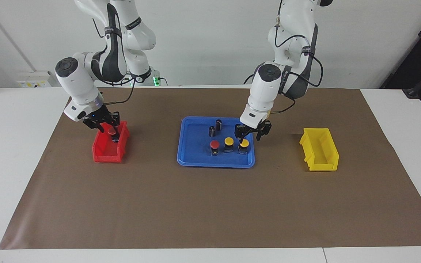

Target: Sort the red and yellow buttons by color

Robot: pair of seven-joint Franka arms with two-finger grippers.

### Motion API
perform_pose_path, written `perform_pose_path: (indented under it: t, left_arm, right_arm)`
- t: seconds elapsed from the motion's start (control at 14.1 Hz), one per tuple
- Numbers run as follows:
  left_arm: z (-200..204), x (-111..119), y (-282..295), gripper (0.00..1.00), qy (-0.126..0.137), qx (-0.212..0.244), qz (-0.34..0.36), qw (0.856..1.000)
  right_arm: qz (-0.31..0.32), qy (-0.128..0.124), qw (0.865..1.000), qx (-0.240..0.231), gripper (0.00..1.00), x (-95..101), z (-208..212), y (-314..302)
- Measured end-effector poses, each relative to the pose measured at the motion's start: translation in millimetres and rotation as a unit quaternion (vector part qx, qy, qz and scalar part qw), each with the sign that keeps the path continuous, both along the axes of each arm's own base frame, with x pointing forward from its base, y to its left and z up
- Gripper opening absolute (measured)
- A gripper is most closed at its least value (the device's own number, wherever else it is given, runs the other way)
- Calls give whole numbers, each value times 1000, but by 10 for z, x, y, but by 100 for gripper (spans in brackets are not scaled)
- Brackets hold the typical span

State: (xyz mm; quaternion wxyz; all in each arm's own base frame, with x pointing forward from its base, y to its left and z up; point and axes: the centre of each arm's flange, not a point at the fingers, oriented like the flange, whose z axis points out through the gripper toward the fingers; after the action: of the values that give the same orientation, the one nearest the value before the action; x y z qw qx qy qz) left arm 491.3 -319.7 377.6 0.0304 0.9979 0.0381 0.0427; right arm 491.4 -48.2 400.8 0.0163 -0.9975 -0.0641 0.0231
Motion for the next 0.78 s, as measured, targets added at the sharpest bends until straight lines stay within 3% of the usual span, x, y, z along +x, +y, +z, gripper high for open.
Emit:
perform_pose_path:
  t: [0.43,0.78]
  left_arm:
    - [-83,-48,-102,80,2,0,0,1000]
    - [-80,-43,-102,69,1,-1,1,1000]
  right_arm:
    - [13,10,1000,3,65,267,1024,122]
    - [2,15,1000,-1,70,356,1341,714]
